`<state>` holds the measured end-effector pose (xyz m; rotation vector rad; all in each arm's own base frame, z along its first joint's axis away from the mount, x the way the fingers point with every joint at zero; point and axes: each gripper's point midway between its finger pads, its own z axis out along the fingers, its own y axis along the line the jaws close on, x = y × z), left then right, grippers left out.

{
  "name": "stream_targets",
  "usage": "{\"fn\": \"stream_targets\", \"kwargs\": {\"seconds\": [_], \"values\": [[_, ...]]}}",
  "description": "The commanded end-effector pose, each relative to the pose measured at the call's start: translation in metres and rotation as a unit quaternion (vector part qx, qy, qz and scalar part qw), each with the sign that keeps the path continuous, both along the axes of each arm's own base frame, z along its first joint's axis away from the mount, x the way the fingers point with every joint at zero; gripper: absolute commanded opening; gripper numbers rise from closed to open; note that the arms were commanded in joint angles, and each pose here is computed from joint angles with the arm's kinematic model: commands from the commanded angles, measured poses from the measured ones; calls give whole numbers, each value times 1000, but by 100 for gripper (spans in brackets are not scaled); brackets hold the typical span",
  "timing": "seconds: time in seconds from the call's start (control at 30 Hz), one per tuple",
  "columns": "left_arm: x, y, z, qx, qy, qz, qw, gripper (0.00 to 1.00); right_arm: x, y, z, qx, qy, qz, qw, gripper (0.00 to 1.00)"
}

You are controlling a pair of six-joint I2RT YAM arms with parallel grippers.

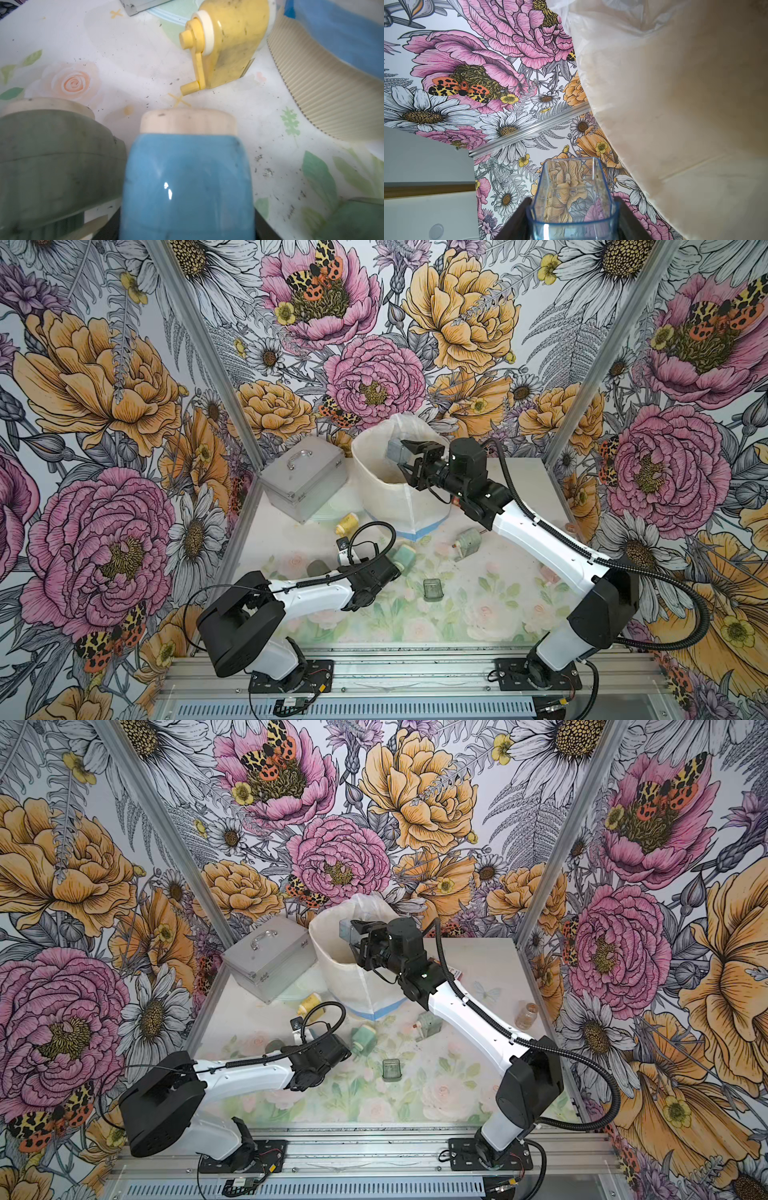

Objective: Take out the pencil sharpener tray and clean the shavings
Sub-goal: Pour the shavings into the trash bin, then place the pencil sharpener at the center of the board.

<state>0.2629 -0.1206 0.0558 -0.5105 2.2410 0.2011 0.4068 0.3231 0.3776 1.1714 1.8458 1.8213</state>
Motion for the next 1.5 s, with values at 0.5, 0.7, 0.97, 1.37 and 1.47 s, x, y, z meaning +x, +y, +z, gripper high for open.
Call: {"fn": "stream_targets", "kwargs": {"seconds": [0.5,0.7,0.97,1.37,1.47], "values": [[16,-5,-8,-40,-7,13,999,16,1,-14,11,-36,-17,-9,999,29],[14,-5,-8,-43,-8,13,999,32,1,-14,-5,-49,0,-2,999,29],[11,-3,-8,-50,-11,17,999,48,2,-14,-3,-52,-5,-1,999,29],[9,-1,-7,-49,-12,24,998,60,5,-12,-5,-58,-3,6,998,29],[10,-1,-6,-46,-11,27,999,63,5,-12,-6,-59,-2,7,998,29]]}}
